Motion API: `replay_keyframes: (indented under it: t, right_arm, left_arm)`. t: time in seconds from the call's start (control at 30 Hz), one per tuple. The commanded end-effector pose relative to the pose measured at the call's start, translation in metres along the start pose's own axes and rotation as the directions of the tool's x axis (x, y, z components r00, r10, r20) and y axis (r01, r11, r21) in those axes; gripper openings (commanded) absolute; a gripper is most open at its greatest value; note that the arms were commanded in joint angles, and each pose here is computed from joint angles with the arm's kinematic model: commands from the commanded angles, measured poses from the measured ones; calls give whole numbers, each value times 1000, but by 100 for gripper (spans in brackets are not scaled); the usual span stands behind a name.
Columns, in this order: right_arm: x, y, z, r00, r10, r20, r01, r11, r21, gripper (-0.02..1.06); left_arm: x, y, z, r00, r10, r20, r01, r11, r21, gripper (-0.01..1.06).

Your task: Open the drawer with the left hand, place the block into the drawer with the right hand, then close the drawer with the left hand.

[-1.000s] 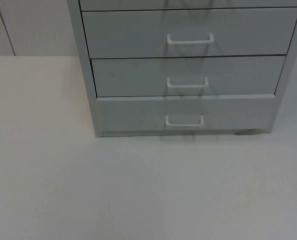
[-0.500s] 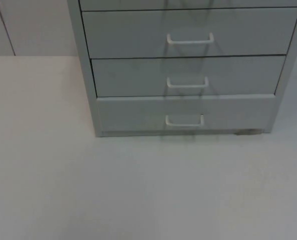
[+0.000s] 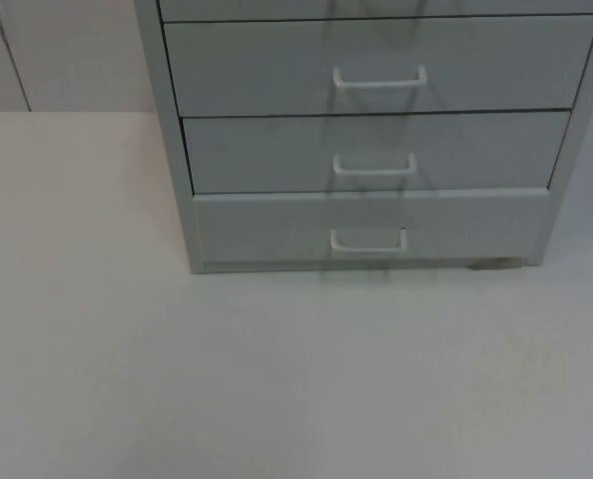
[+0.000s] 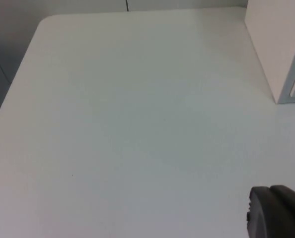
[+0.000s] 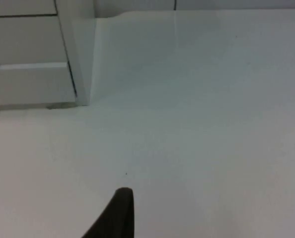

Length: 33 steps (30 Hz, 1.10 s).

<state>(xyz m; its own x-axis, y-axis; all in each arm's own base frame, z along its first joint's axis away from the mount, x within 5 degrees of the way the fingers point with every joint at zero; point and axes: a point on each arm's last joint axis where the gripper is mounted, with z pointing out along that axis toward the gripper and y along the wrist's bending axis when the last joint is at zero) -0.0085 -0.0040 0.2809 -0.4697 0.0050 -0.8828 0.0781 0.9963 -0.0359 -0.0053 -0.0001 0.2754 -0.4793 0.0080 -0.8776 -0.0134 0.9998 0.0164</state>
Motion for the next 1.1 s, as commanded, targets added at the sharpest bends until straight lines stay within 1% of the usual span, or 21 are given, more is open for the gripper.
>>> replay_keyframes:
  t: [0.0,0.07,0.17,0.57,0.63,0.67,0.73,0.77,0.8,0.83,0.87,1.07]
  right_arm:
    - [0,-3,1,1000,28,13,-28,999,31,105]
    - [0,-3,1,1000,28,13,-28,999,31,105]
    - [0,-2,1,1000,8,12,-8,1000,20,105]
    - [0,-2,1,1000,8,12,-8,1000,20,105]
    - [0,-2,1,1000,8,12,-8,1000,20,105]
    - [0,-2,1,1000,8,12,-8,1000,20,105]
    - [0,-2,1,1000,8,12,-8,1000,20,105]
    - [0,-2,1,1000,8,12,-8,1000,20,105]
    - [0,-2,1,1000,8,12,-8,1000,20,105]
    - [0,-2,1,1000,8,12,-8,1000,20,105]
    - [0,-2,1,1000,8,12,-8,1000,20,105]
    - [0,-2,1,1000,8,12,-8,1000,20,105]
  left_arm:
    - [0,-1,1,1000,-3,8,3,1000,4,0]
    - [0,-1,1,1000,-3,8,3,1000,4,0]
    - [0,-1,1,1000,-3,8,3,1000,4,0]
    - [0,-1,1,1000,-5,8,5,1000,4,1]
    - [0,-1,1,1000,-5,8,5,1000,4,11]
    - [0,-1,1,1000,-5,8,5,1000,4,21]
    - [0,-1,1,1000,-5,8,5,1000,4,48]
    - [0,-1,1,1000,-5,8,5,1000,4,48]
    - [0,-1,1,1000,-5,8,5,1000,4,68]
    - [0,-1,1,1000,-5,8,5,1000,4,97]
    - [0,-1,1,1000,-8,8,8,1000,4,105]
    - [0,-1,1,1000,-5,8,5,1000,4,105]
